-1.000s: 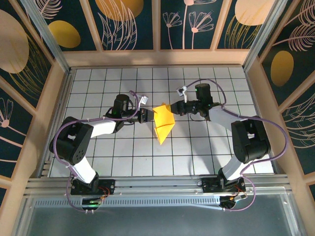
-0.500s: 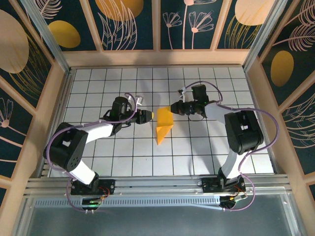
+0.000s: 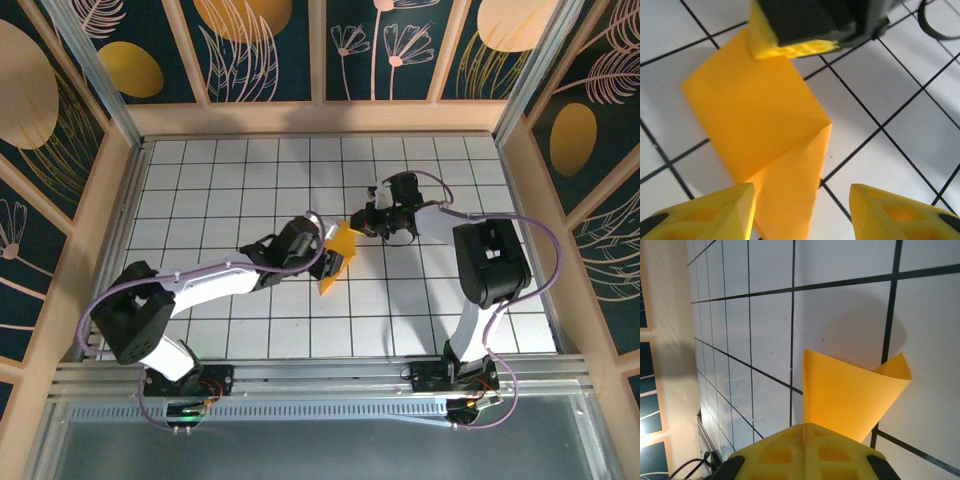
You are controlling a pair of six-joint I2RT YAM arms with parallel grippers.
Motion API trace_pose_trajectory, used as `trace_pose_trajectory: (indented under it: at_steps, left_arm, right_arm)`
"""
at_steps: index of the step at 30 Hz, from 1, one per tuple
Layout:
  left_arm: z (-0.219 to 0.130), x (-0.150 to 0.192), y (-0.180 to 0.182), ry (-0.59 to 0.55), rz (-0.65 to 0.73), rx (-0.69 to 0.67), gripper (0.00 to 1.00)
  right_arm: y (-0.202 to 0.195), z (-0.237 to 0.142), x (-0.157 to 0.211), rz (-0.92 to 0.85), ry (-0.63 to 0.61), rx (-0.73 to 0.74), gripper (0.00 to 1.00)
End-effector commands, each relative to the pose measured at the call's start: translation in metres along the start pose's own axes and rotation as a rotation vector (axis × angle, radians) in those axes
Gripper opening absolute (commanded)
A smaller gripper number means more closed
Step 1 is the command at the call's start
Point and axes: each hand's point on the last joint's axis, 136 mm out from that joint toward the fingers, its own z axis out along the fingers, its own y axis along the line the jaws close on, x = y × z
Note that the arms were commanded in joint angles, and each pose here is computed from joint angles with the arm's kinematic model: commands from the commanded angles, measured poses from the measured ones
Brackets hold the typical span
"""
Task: Fold a paper plane with a square sheet of paper (fold left side to right side)
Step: Fold the wing for the fifth time at the center of the table.
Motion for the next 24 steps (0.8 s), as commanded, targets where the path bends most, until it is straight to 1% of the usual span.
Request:
trace_pose_trajectory:
  at_steps: [1, 3, 5, 11, 19, 22, 24]
  left_arm:
    - [0.012, 0.01, -0.006, 0.058, 0.074, -0.108, 0.54]
    - [0.021, 0.015, -0.014, 0.085, 0.106, -0.14, 0.56]
    - [0.034, 0.023, -0.015, 0.124, 0.143, -0.2, 0.57]
    - [0.048, 0.03, -0.007, 0.171, 0.231, -0.359, 0.59]
    - [0.053, 0.042, 0.006, 0.209, 0.251, -0.434, 0.59]
    - [0.053, 0.045, 0.01, 0.209, 0.246, -0.459, 0.57]
    - [0.052, 0.046, 0.014, 0.206, 0.244, -0.476, 0.54]
  right_arm:
    - [-0.001, -0.001, -0.011, 0.028, -0.019, 0.018, 0.0]
    - [-0.002, -0.001, -0.011, 0.03, -0.02, 0.02, 0.0]
    - [-0.002, -0.001, -0.011, 0.033, -0.019, 0.02, 0.0]
    - [-0.004, 0.0, -0.009, 0.035, -0.016, 0.022, 0.0]
    - [-0.006, 0.002, -0.008, 0.036, -0.011, 0.024, 0.0]
    - [-0.007, 0.002, -0.008, 0.039, -0.01, 0.026, 0.0]
    - [-0.007, 0.002, -0.008, 0.036, -0.01, 0.025, 0.0]
